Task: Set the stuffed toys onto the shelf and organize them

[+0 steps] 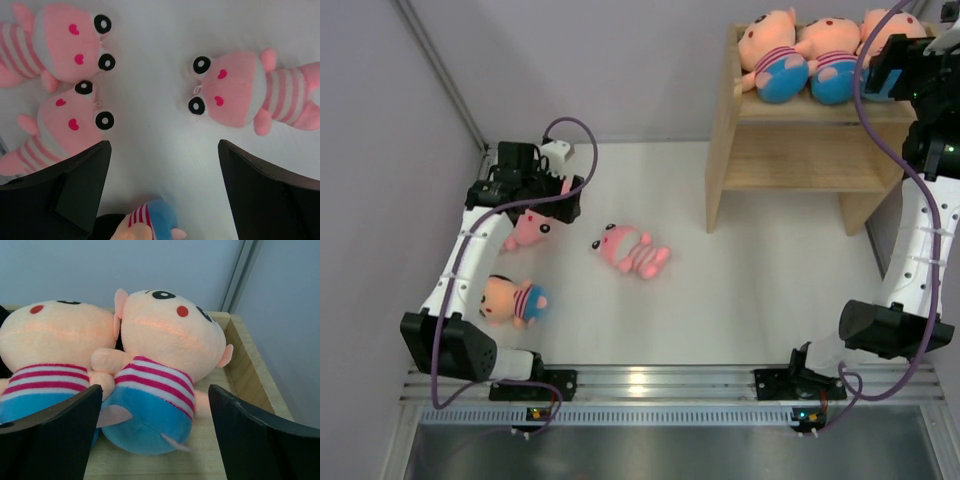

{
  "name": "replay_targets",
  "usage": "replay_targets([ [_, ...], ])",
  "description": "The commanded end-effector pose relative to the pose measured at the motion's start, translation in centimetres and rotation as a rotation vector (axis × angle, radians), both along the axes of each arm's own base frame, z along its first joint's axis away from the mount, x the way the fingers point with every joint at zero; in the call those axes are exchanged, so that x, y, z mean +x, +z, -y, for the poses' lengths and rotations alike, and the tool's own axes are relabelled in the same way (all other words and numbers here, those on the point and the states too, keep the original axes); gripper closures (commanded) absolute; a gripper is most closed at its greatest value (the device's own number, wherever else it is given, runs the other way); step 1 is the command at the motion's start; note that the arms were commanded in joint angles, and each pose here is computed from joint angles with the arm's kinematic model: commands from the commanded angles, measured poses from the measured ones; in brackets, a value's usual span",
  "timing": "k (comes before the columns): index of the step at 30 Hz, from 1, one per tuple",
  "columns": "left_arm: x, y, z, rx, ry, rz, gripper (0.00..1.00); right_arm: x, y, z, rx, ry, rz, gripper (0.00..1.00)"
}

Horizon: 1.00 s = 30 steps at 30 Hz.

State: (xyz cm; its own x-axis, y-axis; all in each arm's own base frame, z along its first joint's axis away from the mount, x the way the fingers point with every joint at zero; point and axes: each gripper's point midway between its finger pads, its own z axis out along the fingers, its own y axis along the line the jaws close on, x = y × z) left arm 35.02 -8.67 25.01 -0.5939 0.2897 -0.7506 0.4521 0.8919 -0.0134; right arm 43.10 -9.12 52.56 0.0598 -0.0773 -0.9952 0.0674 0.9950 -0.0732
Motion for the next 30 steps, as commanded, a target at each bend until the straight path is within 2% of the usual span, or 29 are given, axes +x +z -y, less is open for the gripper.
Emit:
replay_targets([
  [1, 1.0, -2.8, -3.1, 0.168, 0.075, -0.026, 0.07, -3.0, 4.2, -0.6, -0.081, -0.019, 0.123, 0.09],
  [5, 1.4, -4.8, -6.9, 0.338, 0.179, -0.066, 0.07, -4.3, 5.5, -0.5, -0.108, -0.044, 0.180, 0.01],
  [9, 0.7, -6.2, -9.8, 0.327, 0.224, -0.120, 0.07, -5.4, 6.4, -1.1, -0.131, -0.033, 0.209, 0.01],
  [10, 0.2, -6.1, -10.6, 0.335, 0.238, -0.117, 0.07, -5.5, 6.5, -1.1, -0.132, -0.033, 0.210, 0.00],
  [14, -4.4, -9.2, -13.6, 0.370, 0.248, -0.245, 0.06, -6.3, 6.9, -1.5, -0.133, -0.026, 0.225, 0.01],
  [18, -8.1, -10.8, -15.9, 0.304, 0.289, -0.342, 0.06, -8.0, 8.0, -2.7, -0.104, 0.001, 0.227, 0.01],
  [19, -8.9, -11.1, -15.8, 0.266, 0.282, -0.356, 0.06, -8.4, 8.4, -3.0, -0.108, 0.007, 0.239, 0.01],
  [24, -12.7, -11.3, -18.5, 0.237, 0.318, -0.394, 0.06, -9.6, 9.3, -6.4, -0.155, 0.082, 0.252, 0.01],
  [25, -14.2, -11.1, -18.3, 0.212, 0.309, -0.438, 0.06, -9.5, 8.7, -7.1, -0.173, 0.099, 0.230, 0.01],
  [28, -16.8, -10.4, -18.5, 0.141, 0.291, -0.454, 0.06, -9.1, 7.6, -12.7, -0.268, 0.238, 0.204, 0.01],
  [30, -18.2, -11.3, -19.3, 0.161, 0.301, -0.484, 0.05, -8.9, 7.1, -16.2, -0.266, 0.338, 0.200, 0.00],
])
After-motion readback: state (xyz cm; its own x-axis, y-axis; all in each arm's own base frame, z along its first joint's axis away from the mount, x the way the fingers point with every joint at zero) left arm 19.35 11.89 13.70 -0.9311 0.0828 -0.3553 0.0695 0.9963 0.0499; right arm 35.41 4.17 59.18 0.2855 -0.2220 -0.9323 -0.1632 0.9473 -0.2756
